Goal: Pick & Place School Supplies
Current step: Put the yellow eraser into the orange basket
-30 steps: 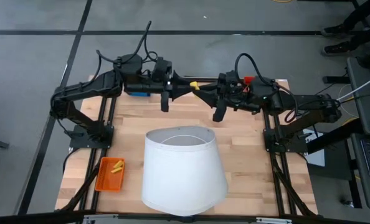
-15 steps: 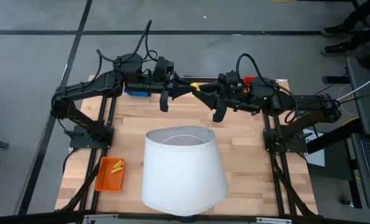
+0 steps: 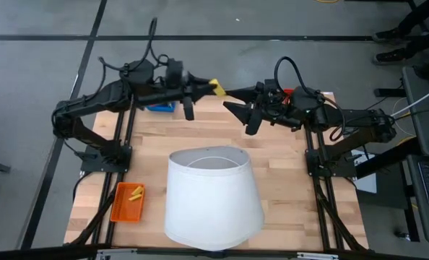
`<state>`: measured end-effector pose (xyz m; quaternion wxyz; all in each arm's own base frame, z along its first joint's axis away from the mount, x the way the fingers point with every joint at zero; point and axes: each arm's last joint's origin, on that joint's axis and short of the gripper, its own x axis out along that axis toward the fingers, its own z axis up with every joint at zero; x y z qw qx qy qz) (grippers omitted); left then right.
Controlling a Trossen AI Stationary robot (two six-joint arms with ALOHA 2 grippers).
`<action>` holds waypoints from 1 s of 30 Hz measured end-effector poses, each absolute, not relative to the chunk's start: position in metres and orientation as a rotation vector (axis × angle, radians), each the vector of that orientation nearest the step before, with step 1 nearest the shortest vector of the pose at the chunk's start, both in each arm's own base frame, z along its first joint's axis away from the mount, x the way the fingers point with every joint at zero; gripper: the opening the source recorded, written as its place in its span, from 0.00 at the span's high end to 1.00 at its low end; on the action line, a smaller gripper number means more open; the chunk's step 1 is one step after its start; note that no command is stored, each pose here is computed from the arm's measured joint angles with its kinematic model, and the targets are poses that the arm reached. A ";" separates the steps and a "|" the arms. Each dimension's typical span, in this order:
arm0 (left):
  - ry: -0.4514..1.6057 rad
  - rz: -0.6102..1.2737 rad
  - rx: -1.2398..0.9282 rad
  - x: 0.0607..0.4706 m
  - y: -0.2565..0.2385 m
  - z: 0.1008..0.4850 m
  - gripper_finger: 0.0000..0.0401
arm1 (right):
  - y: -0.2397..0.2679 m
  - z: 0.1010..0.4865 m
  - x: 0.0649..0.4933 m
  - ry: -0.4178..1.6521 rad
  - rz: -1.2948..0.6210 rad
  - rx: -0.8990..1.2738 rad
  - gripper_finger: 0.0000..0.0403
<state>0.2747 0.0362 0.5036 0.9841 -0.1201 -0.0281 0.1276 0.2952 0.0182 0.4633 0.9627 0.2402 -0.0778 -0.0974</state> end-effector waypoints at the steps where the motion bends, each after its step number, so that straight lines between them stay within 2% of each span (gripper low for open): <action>1: -0.039 0.286 -0.232 0.271 0.036 0.503 0.94 | 0.018 0.463 0.294 -0.155 -0.196 0.486 0.29; 7: 0.216 0.445 -0.260 0.232 0.035 0.489 0.94 | 0.016 0.462 0.278 -0.074 -0.267 0.493 0.30; 13: 0.696 0.577 -0.390 0.179 0.021 0.452 0.94 | 0.016 0.469 0.251 -0.043 -0.313 0.502 0.30; 17: 0.949 0.541 -0.494 0.155 -0.004 0.432 0.94 | 0.018 0.473 0.234 -0.042 -0.343 0.514 0.30; 21: 1.099 0.407 -0.633 0.144 -0.038 0.407 0.94 | 0.022 0.476 0.224 -0.052 -0.370 0.523 0.30; 27: 1.404 0.408 -0.696 0.126 -0.087 0.346 0.94 | 0.028 0.477 0.219 -0.057 -0.387 0.536 0.30; 30: 1.469 0.380 -0.730 0.122 -0.110 0.313 0.94 | 0.030 0.477 0.218 -0.061 -0.389 0.540 0.30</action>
